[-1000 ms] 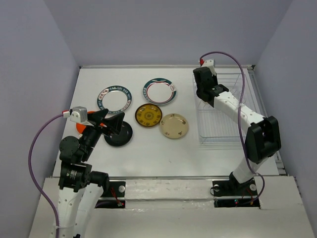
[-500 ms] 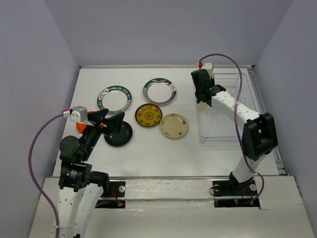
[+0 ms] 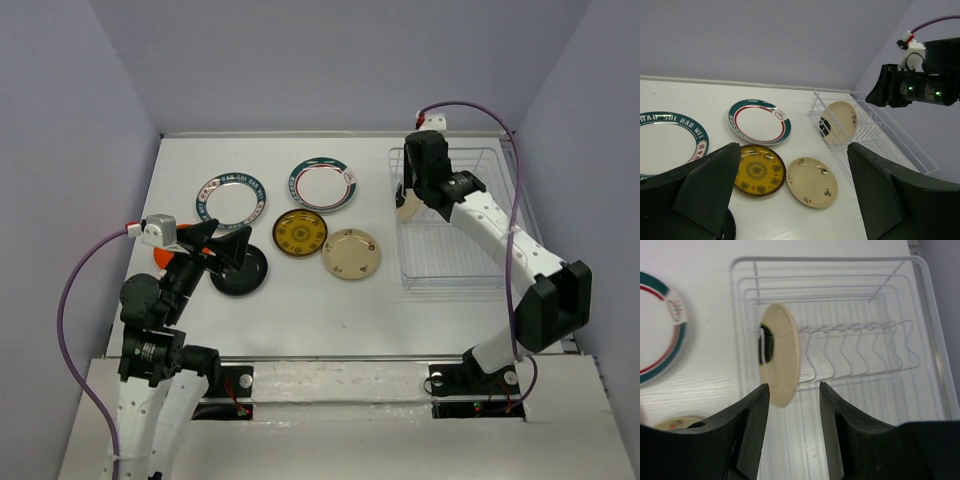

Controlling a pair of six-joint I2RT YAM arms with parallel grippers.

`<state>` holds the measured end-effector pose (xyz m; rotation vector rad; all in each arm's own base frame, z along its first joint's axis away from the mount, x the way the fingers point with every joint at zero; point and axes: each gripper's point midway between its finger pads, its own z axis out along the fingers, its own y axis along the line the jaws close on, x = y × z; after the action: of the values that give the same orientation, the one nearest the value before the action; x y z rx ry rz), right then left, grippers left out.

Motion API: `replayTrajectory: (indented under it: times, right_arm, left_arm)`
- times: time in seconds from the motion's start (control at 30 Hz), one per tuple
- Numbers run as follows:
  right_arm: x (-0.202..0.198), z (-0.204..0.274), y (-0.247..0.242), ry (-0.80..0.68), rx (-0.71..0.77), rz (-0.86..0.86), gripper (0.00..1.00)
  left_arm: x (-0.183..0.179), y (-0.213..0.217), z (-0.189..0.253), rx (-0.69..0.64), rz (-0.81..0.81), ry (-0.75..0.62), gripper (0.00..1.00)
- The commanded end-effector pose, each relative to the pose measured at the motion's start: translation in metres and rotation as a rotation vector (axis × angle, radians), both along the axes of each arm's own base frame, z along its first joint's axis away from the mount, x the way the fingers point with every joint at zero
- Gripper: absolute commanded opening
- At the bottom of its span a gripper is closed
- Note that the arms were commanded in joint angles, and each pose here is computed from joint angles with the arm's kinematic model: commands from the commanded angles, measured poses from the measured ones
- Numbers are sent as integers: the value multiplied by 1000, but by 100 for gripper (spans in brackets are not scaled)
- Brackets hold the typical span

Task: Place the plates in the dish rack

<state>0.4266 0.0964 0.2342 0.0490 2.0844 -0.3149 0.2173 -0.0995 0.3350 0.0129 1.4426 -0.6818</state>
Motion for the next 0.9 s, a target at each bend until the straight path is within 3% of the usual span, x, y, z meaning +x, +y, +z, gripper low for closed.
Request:
replayTrajectory:
  times: [0.0, 0.03, 0.17, 0.37, 0.67, 0.87]
  right_arm:
    - [-27, 50, 91, -90, 330, 309, 50]
    - [-26, 50, 93, -105, 360, 300, 50]
    - [-65, 45, 208, -68, 691, 575, 49]
    - [-100, 2, 310, 97, 969, 715, 50]
    - [-148, -94, 405, 343, 1012, 773, 51]
    - [-151, -142, 420, 411, 1059, 691, 47]
  left_arm:
    - [0, 2, 18, -15, 9, -49, 99]
    - [0, 3, 18, -16, 16, -49, 99]
    - [10, 21, 17, -27, 126, -26, 99]
    - [20, 64, 6, -61, 367, 54, 99]
    - [21, 65, 0, -70, 377, 77, 99]
    - [22, 60, 0, -65, 351, 76, 99]
